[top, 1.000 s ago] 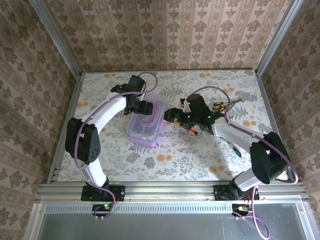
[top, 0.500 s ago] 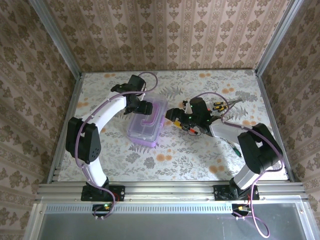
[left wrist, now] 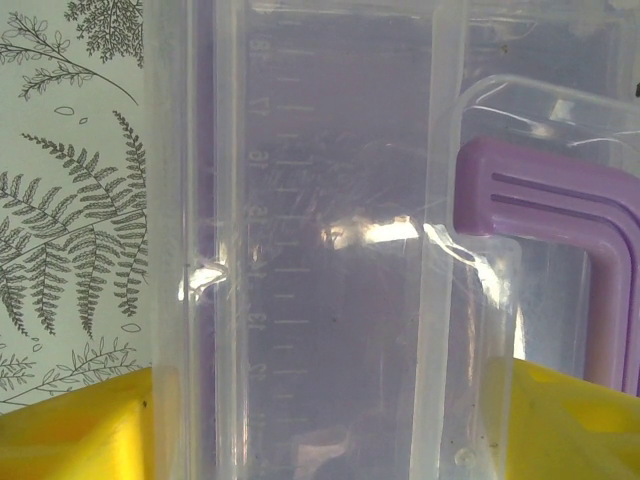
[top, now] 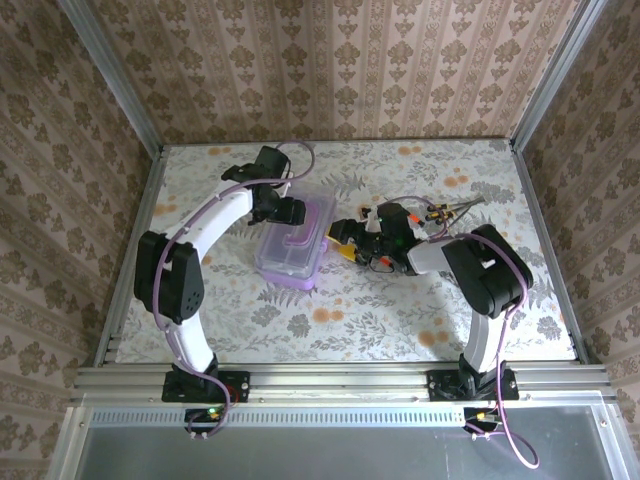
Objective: Pack the tool kit
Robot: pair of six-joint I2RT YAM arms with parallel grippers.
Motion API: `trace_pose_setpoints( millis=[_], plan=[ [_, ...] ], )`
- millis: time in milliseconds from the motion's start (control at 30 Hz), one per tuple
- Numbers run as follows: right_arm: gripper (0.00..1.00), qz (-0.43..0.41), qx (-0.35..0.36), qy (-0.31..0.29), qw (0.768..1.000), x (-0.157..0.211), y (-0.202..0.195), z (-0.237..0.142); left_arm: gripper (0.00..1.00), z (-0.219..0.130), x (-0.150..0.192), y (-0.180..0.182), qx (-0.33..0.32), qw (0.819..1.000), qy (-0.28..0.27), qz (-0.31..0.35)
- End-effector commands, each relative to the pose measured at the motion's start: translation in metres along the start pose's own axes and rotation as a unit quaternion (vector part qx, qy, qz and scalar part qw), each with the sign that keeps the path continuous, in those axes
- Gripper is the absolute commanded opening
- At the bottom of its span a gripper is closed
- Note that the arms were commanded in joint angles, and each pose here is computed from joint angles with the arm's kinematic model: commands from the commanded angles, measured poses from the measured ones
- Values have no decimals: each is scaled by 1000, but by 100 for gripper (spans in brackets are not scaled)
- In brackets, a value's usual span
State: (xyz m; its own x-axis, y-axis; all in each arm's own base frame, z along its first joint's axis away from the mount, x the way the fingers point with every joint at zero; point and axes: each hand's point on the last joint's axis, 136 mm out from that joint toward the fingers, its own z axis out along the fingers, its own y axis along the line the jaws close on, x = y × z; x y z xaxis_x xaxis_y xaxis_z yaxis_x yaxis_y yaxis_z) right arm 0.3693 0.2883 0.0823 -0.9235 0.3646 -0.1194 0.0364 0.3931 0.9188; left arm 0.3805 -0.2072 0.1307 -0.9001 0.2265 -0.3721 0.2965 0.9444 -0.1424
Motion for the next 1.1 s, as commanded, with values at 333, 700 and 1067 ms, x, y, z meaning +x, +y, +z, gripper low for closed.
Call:
trace_pose_setpoints(
  millis=[333,700,1067],
  plan=[
    [87,-6,-112,0,994,-7,24,3,70,40,22,21,24,998,58,-32],
    [89,-14,-126,1,992,-13,35,-1,69,41,22,22,23,997,60,-34],
    [91,-4,-128,5,992,-27,35,3,69,39,21,21,26,997,59,-34]
  ],
)
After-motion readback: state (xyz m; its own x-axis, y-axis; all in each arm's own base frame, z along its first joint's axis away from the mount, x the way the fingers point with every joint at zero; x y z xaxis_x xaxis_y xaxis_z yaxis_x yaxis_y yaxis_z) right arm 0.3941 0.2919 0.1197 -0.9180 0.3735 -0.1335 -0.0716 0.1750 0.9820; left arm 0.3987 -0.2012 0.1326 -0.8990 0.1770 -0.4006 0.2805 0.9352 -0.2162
